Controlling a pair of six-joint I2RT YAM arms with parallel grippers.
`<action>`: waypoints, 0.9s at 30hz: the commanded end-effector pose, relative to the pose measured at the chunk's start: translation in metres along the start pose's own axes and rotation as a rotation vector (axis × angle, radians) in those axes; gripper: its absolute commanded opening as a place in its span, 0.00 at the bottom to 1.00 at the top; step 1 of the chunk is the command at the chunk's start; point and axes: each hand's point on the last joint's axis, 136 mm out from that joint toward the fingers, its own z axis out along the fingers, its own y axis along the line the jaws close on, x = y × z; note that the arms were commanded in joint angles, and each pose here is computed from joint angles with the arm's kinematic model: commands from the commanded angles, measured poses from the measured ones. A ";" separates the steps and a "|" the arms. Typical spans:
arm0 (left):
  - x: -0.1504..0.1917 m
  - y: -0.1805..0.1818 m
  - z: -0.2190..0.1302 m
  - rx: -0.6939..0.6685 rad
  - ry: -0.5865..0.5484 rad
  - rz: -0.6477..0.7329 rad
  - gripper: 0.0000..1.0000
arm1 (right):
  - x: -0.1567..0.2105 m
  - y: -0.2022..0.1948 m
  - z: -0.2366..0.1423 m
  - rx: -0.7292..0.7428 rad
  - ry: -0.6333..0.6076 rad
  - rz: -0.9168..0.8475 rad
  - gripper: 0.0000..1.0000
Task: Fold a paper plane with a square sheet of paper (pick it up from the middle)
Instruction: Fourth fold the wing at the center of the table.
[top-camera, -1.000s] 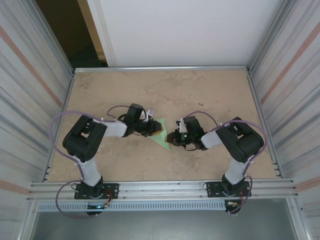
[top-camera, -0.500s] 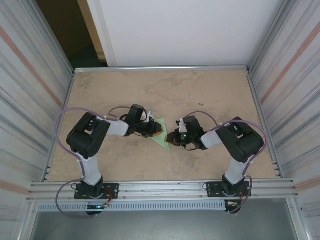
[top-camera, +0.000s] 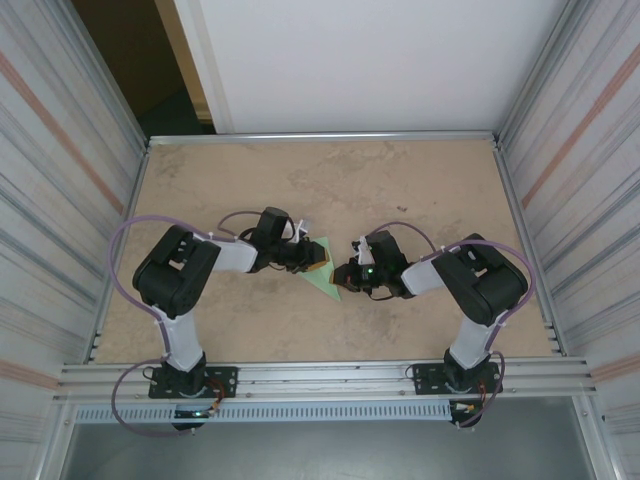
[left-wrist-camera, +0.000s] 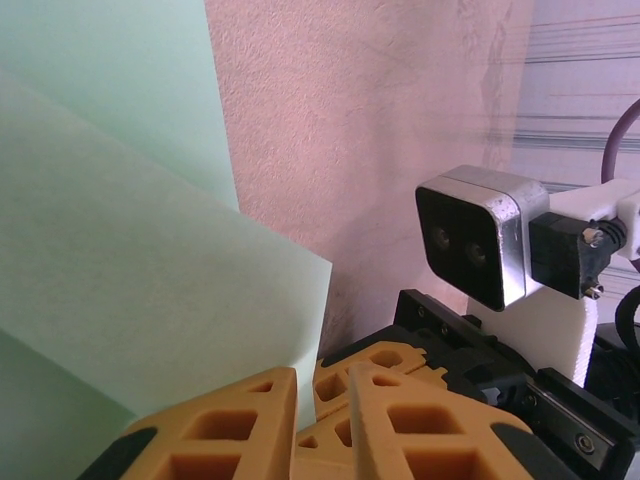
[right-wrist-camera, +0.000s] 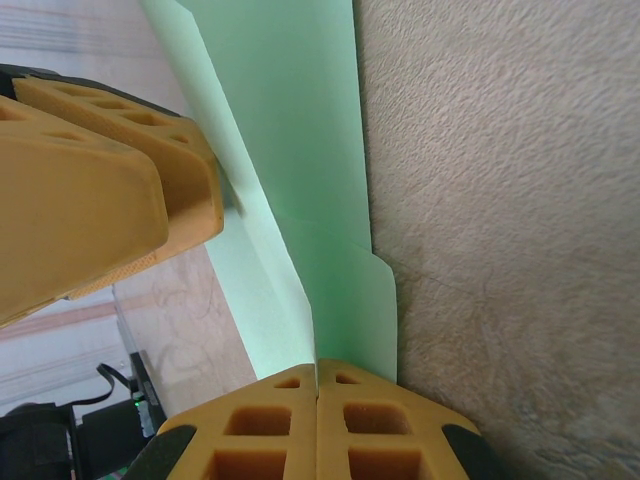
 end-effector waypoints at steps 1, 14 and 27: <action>-0.001 -0.003 0.002 -0.008 0.007 -0.004 0.18 | 0.016 -0.047 0.001 0.153 0.043 0.098 0.07; 0.001 0.015 0.007 -0.073 0.026 -0.052 0.13 | 0.018 -0.046 0.002 0.160 0.055 0.099 0.13; 0.000 0.010 0.008 -0.062 0.032 -0.034 0.13 | 0.012 -0.022 -0.009 0.115 0.042 0.070 0.22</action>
